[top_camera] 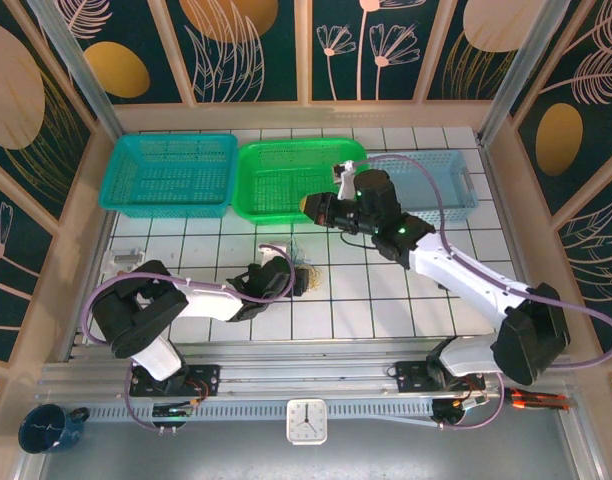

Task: Untangle the cables

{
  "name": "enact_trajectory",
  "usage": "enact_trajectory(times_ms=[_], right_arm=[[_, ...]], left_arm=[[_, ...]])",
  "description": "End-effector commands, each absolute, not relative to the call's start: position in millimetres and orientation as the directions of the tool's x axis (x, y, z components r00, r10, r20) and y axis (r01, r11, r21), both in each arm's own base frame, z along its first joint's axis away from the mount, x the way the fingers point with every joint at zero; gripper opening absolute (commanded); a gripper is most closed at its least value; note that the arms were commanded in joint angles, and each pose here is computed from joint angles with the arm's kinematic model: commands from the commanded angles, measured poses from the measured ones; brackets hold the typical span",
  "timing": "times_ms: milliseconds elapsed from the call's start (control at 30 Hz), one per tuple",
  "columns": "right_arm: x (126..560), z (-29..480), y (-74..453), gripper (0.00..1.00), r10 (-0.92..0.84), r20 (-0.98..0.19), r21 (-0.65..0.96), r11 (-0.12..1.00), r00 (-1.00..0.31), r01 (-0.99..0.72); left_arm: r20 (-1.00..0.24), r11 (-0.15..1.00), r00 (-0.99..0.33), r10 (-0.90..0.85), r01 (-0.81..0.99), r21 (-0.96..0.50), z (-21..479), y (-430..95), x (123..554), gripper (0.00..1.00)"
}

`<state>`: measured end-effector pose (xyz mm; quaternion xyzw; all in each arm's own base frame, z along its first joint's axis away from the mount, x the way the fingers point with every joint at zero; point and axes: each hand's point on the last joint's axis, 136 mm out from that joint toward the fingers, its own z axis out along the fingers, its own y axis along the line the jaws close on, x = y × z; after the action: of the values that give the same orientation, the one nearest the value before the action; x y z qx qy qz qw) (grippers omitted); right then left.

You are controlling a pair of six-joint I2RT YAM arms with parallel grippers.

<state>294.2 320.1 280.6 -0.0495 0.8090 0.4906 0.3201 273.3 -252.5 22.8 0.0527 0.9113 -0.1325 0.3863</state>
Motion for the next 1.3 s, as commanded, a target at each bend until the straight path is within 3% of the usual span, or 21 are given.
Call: enact_trajectory(times_ms=[0, 667, 1000, 1267], right_arm=[[293, 322, 312, 0.00, 0.257, -0.639, 0.730, 0.502, -0.725, -0.465], [304, 472, 268, 0.00, 0.420, -0.755, 0.651, 0.393, -0.503, -0.649], [311, 562, 219, 0.00, 0.562, -0.780, 0.552, 0.407, -0.277, -0.728], [302, 620, 175, 0.00, 0.647, -0.761, 0.464, 0.490, -0.049, -0.738]], left_arm=[[-0.710, 0.959, -0.704, -0.018, 0.190, -0.212, 19, -249, 270, 0.97], [-0.702, 0.957, -0.712, -0.034, 0.180, -0.229, 17, -247, 267, 0.97], [-0.703, 0.956, -0.711, -0.037, 0.179, -0.231, 18, -245, 265, 0.97], [-0.707, 0.957, -0.706, -0.041, 0.176, -0.231, 19, -242, 264, 0.98]])
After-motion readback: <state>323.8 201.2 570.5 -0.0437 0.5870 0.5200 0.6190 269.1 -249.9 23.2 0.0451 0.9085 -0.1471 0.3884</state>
